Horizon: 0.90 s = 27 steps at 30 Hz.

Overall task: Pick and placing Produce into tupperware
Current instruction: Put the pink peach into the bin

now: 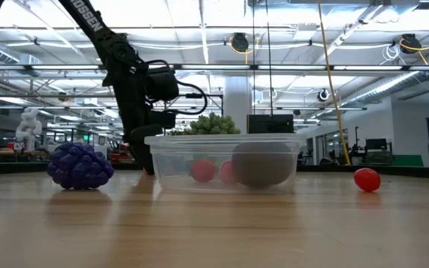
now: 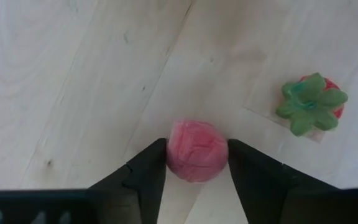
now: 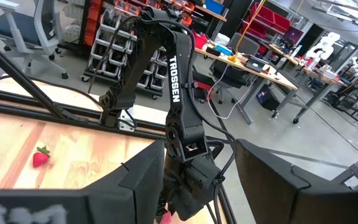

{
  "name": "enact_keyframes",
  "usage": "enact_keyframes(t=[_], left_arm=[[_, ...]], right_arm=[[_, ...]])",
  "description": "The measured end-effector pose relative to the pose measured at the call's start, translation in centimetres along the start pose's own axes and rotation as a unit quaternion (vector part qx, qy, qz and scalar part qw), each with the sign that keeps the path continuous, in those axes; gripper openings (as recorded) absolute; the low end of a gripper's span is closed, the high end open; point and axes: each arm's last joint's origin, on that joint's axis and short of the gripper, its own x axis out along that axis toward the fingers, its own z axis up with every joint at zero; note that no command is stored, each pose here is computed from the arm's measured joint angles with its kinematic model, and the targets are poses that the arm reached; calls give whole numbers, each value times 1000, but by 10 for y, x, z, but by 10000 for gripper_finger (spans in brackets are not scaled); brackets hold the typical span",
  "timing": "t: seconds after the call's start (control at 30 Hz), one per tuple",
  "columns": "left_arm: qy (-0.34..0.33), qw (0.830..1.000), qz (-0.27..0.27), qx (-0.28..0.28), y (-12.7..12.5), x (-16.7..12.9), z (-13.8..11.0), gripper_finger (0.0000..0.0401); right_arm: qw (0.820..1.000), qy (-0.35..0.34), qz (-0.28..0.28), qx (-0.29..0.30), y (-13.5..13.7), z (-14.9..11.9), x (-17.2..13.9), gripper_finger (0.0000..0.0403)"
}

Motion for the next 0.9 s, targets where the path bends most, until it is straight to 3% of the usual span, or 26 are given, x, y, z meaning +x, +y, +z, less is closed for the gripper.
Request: enact_keyframes(t=[0.3, 0.63, 0.9], left_arm=[[-15, 1000, 3, 3, -2, -9, 1, 131], [-38, 999, 5, 2, -6, -36, 1, 129], [-14, 1000, -10, 13, -27, -54, -8, 129]], right_arm=[[1000, 0, 0, 0, 0, 0, 0, 189], [1000, 0, 0, 0, 0, 0, 0, 189], [1000, 0, 0, 0, 0, 0, 0, 189]])
